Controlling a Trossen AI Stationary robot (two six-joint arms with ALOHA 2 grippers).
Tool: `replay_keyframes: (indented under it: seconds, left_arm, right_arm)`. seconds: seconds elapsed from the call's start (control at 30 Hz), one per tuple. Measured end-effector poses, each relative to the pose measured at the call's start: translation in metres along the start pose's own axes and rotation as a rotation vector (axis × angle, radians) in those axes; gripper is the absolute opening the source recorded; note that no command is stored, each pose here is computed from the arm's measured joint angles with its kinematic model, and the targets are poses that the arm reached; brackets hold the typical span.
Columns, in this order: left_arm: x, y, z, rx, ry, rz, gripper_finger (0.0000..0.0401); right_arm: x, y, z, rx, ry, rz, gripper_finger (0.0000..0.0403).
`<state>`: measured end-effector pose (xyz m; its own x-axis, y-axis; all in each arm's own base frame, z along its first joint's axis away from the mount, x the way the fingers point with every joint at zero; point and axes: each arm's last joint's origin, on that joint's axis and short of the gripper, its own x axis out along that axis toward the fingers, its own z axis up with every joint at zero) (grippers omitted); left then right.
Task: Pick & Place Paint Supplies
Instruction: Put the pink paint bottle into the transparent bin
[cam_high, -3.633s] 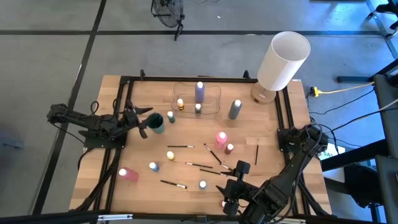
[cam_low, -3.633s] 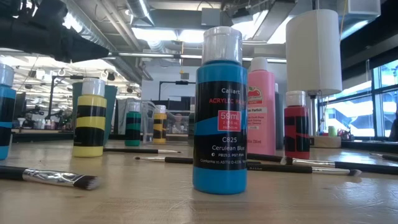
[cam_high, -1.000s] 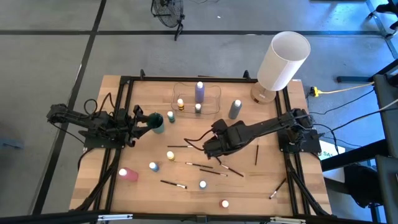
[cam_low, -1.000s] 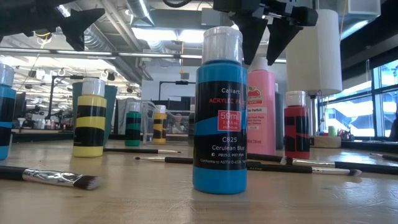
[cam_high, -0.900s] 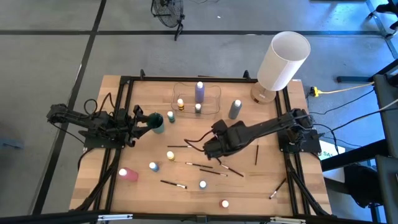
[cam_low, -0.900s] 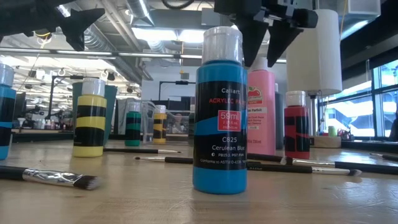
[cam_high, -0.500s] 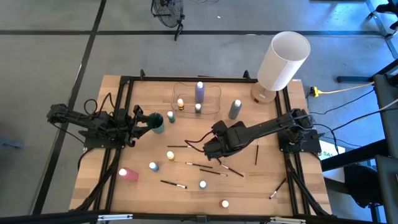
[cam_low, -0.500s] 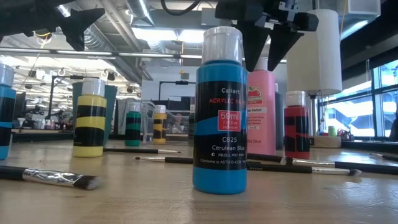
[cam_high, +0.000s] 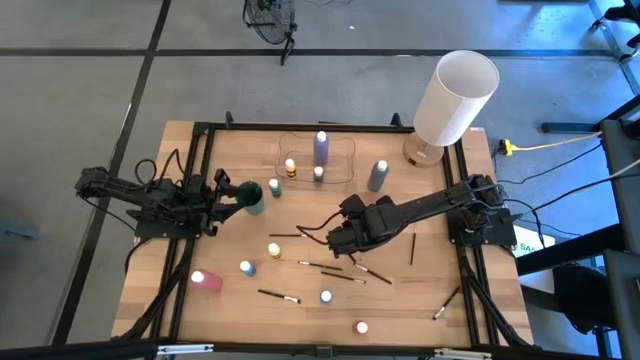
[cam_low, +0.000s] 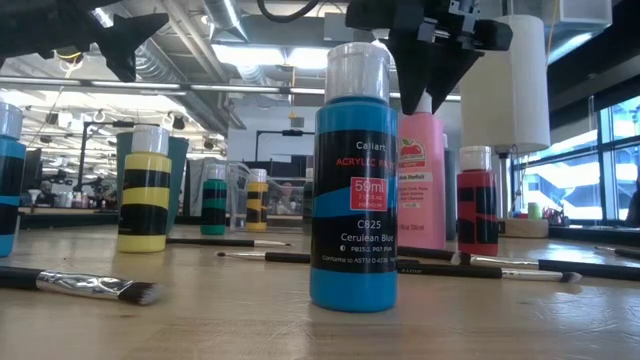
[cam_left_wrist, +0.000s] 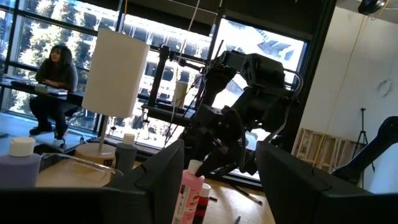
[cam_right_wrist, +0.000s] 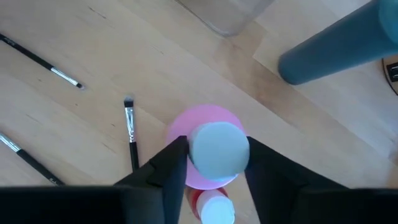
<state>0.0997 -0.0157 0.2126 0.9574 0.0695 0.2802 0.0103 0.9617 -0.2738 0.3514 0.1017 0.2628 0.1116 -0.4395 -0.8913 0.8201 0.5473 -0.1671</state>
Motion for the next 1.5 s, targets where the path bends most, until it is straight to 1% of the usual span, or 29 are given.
replay_keyframes:
  seconds: [0.1, 0.13, 0.47, 0.6, 0.7, 0.9, 1.0, 1.2, 1.37, 1.5]
  left_arm:
    - [0.000, 0.000, 0.000, 0.000, 0.000, 0.000, 0.0196]
    - [0.000, 0.000, 0.000, 0.000, 0.000, 0.000, 0.0196]
    - [0.000, 0.000, 0.000, 0.001, 0.000, 0.000, 0.0196]
    - [0.000, 0.000, 0.000, 0.001, 0.000, 0.000, 0.0196]
    - [0.000, 0.000, 0.000, 0.001, 0.000, 0.000, 0.0196]
    - [0.000, 0.000, 0.000, 0.002, 0.000, 0.001, 0.0196]
    - [0.000, 0.000, 0.000, 0.002, 0.000, 0.000, 0.0196]
    - [0.000, 0.000, 0.000, 0.002, 0.000, 0.001, 0.0196]
    - [0.000, 0.000, 0.000, 0.002, 0.000, 0.001, 0.0196]
    - [0.000, 0.000, 0.000, 0.002, 0.000, 0.001, 0.0196]
  right_arm:
    - [0.000, -0.001, 0.000, 0.001, 0.008, 0.002, 0.0121]
    - [0.001, -0.001, 0.000, 0.002, 0.012, 0.000, 0.0118]
    - [0.004, -0.003, 0.000, -0.029, 0.002, -0.026, 0.0118]
    - [-0.006, -0.001, 0.001, -0.065, 0.020, -0.011, 0.0118]
    - [-0.024, 0.001, 0.008, -0.064, 0.001, 0.050, 0.0118]
    - [-0.058, -0.006, 0.023, -0.062, -0.032, 0.116, 0.0118]
    - [-0.074, -0.014, 0.033, -0.054, -0.053, 0.128, 0.0118]
    - [-0.099, -0.027, 0.061, -0.015, -0.141, 0.211, 0.0118]
    - [-0.105, -0.042, 0.089, 0.030, -0.195, 0.227, 0.0118]
    - [-0.098, -0.054, 0.108, 0.070, -0.205, 0.208, 0.0118]
